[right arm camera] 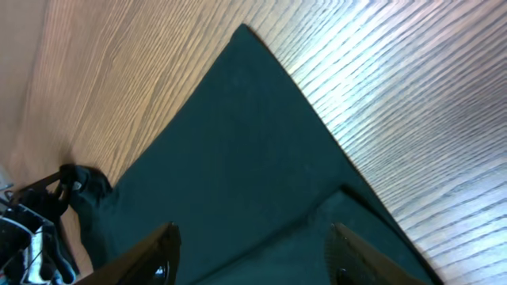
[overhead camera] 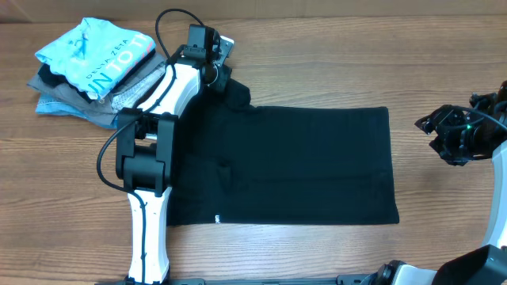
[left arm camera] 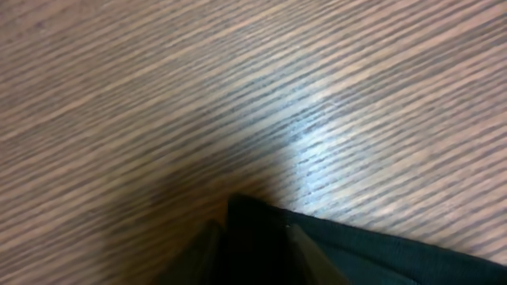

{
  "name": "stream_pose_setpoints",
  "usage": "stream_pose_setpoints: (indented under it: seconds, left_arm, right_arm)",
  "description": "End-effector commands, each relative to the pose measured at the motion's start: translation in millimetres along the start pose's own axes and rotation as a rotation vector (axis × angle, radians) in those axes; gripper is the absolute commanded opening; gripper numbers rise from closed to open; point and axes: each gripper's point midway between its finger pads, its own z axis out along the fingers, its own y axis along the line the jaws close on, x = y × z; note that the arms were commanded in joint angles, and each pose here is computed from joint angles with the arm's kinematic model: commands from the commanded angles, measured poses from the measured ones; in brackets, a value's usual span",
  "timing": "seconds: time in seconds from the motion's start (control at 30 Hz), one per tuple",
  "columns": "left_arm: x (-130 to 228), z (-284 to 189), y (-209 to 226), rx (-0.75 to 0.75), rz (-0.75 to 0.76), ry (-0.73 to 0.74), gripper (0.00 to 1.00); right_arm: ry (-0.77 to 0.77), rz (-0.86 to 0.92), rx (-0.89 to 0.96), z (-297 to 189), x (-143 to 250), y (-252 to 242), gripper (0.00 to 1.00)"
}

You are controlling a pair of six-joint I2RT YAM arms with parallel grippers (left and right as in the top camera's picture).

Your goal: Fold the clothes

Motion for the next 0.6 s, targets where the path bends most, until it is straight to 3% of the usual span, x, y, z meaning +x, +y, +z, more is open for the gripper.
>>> stream_pose_setpoints:
  seconds: [0.0,0.13,0.3,0.57]
  left_arm:
    - [-7.4,-10.6,5.4,0.006,-0.028,-0.002,0.25]
    - [-15.8,-40.7,16.2,-0.017,-0.044,0.017,0.12]
    - [-35.2,-76.7,15.7,-0.012,-0.047,-0.002,0.10]
    - [-47.4,-116.0,-6.4,0.053,-0.073,-0.021,0.09]
  right_arm:
    - [-0.053,-0.037,-0.006,-4.4,-11.1,5.4,0.62]
    - [-0.171,-0.141,-0.049,-5.7,-40.5,18.1,0.63]
    - [-0.224,-0.197,-0.090,8.3,-61.8,34.0,0.61]
    - [-0.242,-0.266,-0.055,75.6,-90.5,43.6,0.61]
